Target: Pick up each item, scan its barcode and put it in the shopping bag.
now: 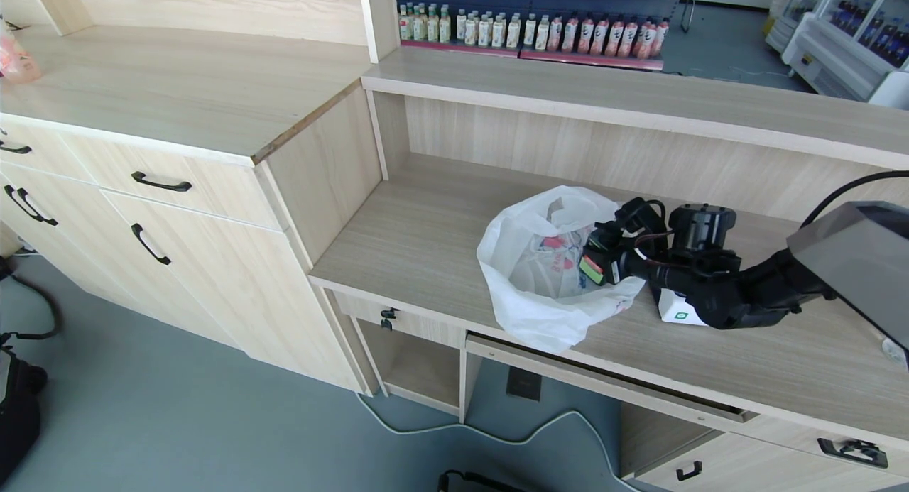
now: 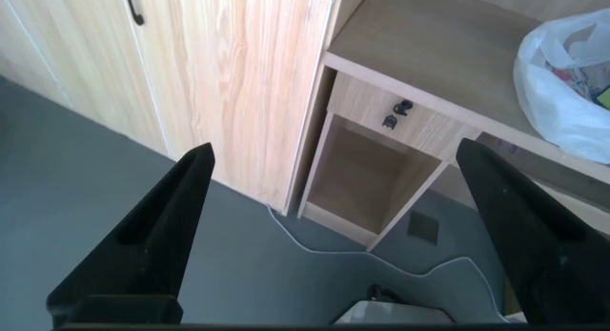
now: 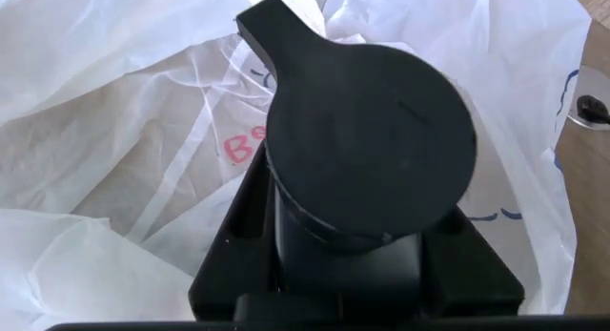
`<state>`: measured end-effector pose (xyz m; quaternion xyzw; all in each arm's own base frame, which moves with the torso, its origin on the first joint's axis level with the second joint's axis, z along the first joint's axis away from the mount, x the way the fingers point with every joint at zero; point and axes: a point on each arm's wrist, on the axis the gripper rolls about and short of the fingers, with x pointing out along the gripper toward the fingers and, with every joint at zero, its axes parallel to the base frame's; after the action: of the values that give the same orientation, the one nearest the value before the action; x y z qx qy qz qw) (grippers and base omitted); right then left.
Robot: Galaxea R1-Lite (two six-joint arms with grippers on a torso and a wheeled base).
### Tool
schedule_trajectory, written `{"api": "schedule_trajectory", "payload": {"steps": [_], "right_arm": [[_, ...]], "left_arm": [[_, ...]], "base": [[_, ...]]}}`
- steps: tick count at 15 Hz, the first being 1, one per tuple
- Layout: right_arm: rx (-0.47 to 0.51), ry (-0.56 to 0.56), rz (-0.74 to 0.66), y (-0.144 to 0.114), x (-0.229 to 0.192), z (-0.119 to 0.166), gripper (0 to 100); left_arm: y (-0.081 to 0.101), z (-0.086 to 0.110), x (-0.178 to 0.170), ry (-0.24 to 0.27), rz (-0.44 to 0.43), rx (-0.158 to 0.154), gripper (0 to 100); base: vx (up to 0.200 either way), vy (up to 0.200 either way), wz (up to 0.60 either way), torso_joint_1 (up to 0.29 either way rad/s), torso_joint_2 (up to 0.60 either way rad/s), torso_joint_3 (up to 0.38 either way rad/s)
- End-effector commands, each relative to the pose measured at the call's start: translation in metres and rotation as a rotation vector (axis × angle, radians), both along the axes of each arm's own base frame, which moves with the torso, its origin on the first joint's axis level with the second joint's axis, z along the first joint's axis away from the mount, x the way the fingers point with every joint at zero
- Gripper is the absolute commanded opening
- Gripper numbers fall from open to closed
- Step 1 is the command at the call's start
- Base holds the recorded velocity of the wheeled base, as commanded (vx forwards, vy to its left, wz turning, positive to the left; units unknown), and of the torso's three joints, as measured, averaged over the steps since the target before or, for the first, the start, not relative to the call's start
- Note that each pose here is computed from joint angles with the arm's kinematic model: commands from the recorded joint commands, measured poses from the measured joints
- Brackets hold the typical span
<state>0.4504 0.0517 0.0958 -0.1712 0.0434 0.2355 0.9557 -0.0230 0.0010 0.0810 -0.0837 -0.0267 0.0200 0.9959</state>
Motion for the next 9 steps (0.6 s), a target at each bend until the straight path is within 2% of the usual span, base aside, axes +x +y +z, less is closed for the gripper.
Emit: {"api": "schedule_trajectory", "payload": {"steps": [1, 2, 3, 6, 9], "right_arm": [[-0.001, 0.013, -0.001, -0.001, 0.001, -0.006, 0], [0.0, 0.02, -0.004, -0.001, 0.001, -0.008, 0], [0.0, 0.017, -0.004, -0.001, 0.001, -0.007, 100], [0.026, 0.001, -0.008, -0.002, 0.001, 0.004, 100], [0.058, -0.084, -0.013, -0.005, -0.025, 0.06, 100]], "left_arm": [[0.0, 0.0, 0.0, -0.001, 0.0, -0.001, 100], [0.0, 0.0, 0.0, -0.001, 0.0, -0.001, 100], [0.0, 0.0, 0.0, -0.001, 0.0, -0.001, 100], [0.0, 0.0, 0.0, -0.001, -0.001, -0.001, 100], [0.0, 0.0, 0.0, -0.001, 0.0, -0.001, 100]], "base": [[0.0, 0.0, 0.0, 0.0, 0.0, 0.0], [0.0, 0.0, 0.0, 0.0, 0.0, 0.0], [0.0, 0.0, 0.0, 0.0, 0.0, 0.0], [0.0, 0.0, 0.0, 0.0, 0.0, 0.0], [0.0, 0.0, 0.0, 0.0, 0.0, 0.0]]}}
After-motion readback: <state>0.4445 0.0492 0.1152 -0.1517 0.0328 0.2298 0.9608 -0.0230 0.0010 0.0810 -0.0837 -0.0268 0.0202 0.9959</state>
